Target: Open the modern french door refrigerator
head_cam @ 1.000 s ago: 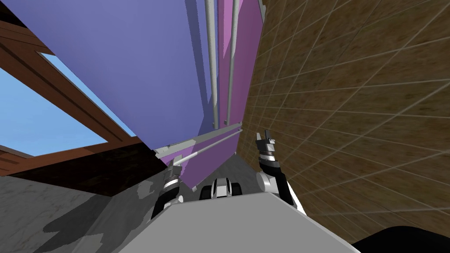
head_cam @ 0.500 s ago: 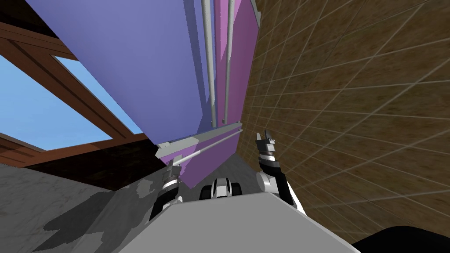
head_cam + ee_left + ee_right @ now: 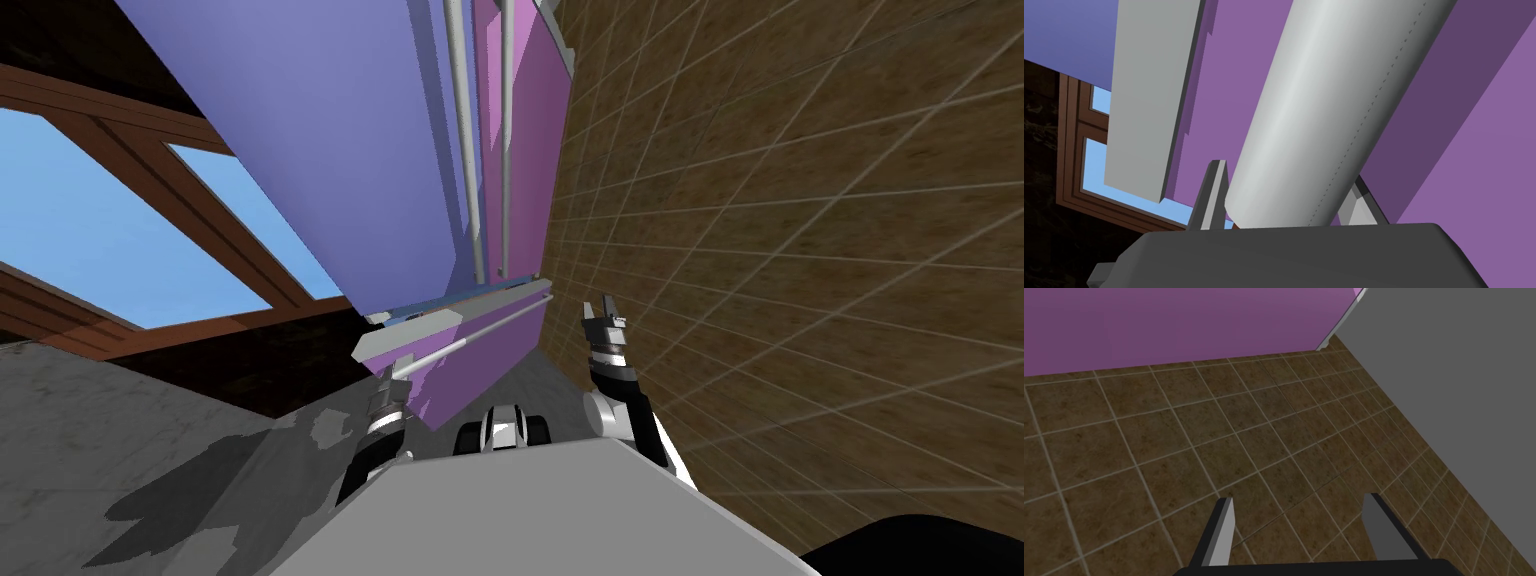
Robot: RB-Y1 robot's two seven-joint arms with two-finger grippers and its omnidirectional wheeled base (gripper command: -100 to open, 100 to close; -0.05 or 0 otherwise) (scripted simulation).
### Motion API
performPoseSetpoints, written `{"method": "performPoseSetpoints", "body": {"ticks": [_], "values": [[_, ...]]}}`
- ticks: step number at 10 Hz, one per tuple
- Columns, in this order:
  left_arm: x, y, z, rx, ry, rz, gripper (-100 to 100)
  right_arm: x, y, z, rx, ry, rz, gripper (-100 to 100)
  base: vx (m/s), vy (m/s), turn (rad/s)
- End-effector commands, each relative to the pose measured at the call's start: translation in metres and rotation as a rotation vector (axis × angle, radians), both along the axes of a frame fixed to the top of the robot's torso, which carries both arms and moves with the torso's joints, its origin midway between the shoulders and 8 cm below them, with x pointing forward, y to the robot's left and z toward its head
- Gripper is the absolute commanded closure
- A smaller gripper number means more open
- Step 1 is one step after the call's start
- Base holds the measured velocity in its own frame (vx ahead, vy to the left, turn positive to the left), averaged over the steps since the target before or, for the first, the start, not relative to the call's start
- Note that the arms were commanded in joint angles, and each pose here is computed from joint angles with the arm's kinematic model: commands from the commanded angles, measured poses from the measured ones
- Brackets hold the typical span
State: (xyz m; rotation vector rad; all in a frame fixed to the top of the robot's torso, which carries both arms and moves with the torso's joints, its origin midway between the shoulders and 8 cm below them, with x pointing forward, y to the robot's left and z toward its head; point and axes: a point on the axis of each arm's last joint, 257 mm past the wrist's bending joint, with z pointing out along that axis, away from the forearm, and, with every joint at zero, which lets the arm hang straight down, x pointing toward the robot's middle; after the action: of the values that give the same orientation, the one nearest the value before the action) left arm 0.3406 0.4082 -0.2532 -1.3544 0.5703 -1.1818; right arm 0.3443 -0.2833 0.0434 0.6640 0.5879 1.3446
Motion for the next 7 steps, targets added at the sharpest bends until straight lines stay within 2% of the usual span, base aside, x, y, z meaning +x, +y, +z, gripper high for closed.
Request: {"method": "performPoseSetpoints", "body": {"ticks": [1, 7], "values": [[-0.002, -0.0004, -0.0007, 0.0, 0.003, 0.0, 100, 0.0, 0.0, 0.0, 0.0, 0.0, 0.0, 0, -0.064, -0.063, 0.016], [-0.0094, -0.0032, 0.0001, 0.0, 0.004, -0.004, 100, 0.0, 0.0, 0.0, 0.0, 0.0, 0.0, 0, -0.141, -0.102, 0.01]]}}
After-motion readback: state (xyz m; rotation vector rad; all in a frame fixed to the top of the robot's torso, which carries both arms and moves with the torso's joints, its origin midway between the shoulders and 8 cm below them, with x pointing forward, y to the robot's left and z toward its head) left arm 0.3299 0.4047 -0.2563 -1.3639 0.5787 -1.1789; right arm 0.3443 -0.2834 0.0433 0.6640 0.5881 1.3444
